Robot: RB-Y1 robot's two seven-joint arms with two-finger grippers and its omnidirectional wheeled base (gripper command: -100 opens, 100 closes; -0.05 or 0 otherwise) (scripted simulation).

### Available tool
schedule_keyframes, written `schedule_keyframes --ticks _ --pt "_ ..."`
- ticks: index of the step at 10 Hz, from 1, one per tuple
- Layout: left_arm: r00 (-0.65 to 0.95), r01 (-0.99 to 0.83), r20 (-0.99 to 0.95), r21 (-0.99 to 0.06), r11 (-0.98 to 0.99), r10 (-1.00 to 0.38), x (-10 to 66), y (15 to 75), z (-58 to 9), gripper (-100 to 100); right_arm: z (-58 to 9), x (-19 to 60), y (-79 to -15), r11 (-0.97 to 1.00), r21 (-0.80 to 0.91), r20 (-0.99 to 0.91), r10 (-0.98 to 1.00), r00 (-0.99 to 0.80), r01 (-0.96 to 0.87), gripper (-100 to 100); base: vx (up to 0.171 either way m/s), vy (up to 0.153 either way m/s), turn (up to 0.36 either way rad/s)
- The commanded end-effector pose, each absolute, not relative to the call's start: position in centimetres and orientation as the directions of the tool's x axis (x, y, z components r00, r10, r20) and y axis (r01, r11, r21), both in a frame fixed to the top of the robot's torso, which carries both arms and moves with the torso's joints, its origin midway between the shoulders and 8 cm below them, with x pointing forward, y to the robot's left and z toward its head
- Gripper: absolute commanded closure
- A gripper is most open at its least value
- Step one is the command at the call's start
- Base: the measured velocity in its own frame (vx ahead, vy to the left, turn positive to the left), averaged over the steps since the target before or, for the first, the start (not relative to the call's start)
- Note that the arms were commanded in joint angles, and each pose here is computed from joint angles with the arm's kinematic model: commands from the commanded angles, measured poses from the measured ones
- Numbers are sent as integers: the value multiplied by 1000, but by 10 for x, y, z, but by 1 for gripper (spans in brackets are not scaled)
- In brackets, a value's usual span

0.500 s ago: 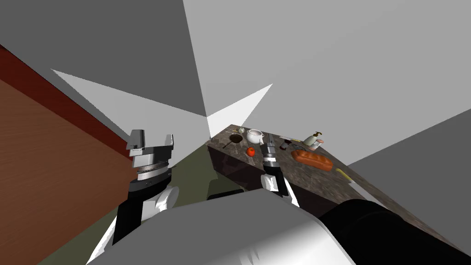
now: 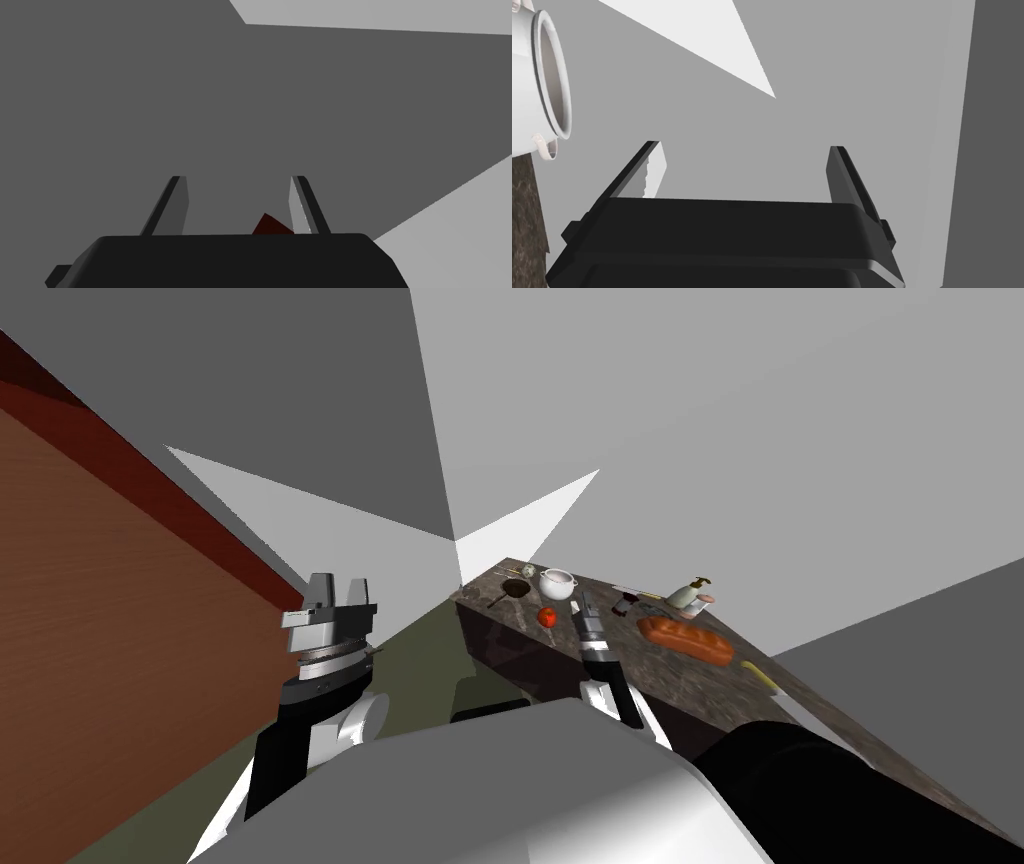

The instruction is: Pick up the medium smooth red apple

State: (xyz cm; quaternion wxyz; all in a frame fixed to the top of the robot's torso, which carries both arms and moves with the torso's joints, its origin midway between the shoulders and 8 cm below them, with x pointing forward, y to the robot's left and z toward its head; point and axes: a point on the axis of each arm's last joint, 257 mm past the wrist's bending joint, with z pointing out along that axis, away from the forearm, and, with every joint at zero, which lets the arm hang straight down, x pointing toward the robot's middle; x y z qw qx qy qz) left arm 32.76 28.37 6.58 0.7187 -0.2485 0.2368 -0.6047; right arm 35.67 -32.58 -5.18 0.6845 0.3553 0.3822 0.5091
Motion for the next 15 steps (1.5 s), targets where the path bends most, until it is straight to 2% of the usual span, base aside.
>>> schedule_keyframes --ticks 1,2,7,15 --pt "157 752 -40 -643 145 -987 328 284 66 0 -71 348 -336 301 882 -241 949 201 -362 -100 -26 6 134" --pt "157 752 -40 -643 145 -987 328 284 66 0 -73 347 -337 302 884 -242 949 202 -356 -100 -13 7 29" --pt "157 752 -40 -644 145 -987 328 284 66 0 -153 306 -380 541 835 -524 838 148 -105 -100 17 39 165" --pt "157 751 -40 -644 145 -987 328 284 66 0 -230 238 -421 708 696 -710 703 -32 120 -100 33 34 107"
